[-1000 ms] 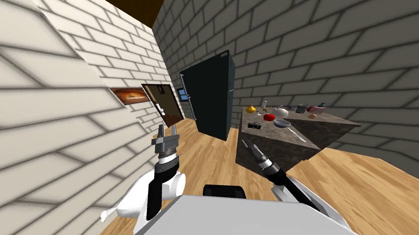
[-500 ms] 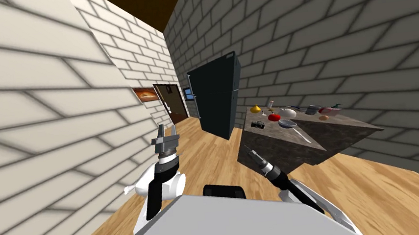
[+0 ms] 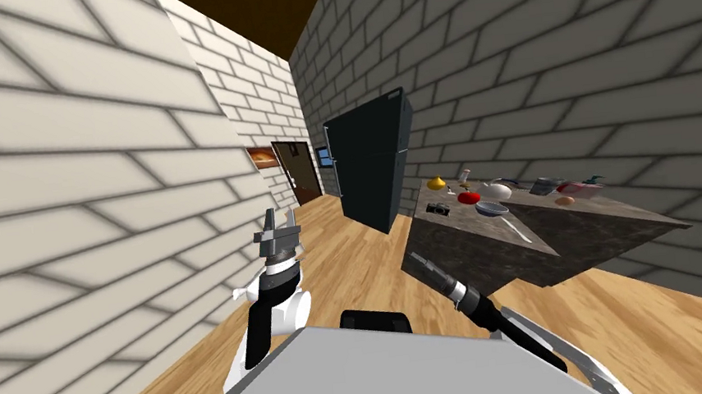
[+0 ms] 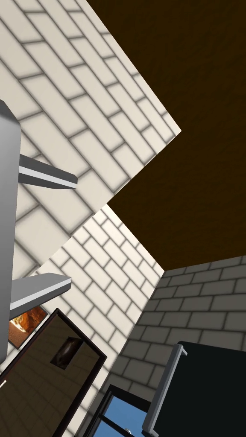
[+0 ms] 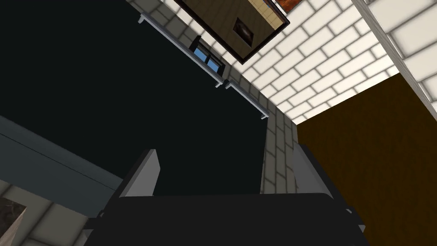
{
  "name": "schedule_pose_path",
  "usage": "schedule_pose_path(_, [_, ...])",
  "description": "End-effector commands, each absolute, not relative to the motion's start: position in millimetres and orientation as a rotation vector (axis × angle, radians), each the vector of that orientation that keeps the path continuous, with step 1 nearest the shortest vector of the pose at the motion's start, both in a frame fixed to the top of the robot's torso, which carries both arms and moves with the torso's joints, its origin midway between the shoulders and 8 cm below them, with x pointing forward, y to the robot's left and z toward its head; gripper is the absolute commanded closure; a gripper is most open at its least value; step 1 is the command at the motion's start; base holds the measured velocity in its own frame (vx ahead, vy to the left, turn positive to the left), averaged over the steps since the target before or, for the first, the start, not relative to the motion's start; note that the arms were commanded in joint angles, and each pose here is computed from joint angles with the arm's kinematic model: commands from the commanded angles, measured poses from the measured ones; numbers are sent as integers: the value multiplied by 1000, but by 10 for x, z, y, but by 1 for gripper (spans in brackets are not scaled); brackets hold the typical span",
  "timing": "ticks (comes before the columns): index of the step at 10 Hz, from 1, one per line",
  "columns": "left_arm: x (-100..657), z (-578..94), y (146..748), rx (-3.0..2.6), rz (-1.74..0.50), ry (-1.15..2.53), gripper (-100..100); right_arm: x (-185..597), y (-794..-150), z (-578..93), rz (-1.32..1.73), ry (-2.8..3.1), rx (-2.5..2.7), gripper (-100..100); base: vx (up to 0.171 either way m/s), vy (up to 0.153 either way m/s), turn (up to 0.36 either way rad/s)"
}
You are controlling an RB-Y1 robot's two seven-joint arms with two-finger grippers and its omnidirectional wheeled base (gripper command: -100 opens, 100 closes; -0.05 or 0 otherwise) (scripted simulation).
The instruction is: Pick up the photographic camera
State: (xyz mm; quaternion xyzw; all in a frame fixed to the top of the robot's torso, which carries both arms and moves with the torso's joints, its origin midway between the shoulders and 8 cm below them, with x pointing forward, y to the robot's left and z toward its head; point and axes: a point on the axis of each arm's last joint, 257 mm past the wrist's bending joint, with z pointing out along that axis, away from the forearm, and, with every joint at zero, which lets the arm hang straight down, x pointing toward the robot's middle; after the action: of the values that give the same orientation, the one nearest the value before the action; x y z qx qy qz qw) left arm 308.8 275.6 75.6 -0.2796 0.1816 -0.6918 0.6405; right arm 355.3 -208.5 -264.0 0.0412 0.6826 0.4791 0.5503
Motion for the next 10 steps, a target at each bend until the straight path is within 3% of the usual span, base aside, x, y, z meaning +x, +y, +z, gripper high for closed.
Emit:
schedule_pose_path(1, [3088, 756, 2756, -638, -1578, 414, 0, 3443, -2187, -2879, 1096, 1689, 47, -100, -66, 3, 271])
schedule_pose_path(10, [3088, 756, 2757, -638, -1577, 414, 0, 3017, -3133, -3525, 864, 1982, -175, -100, -50, -3, 144])
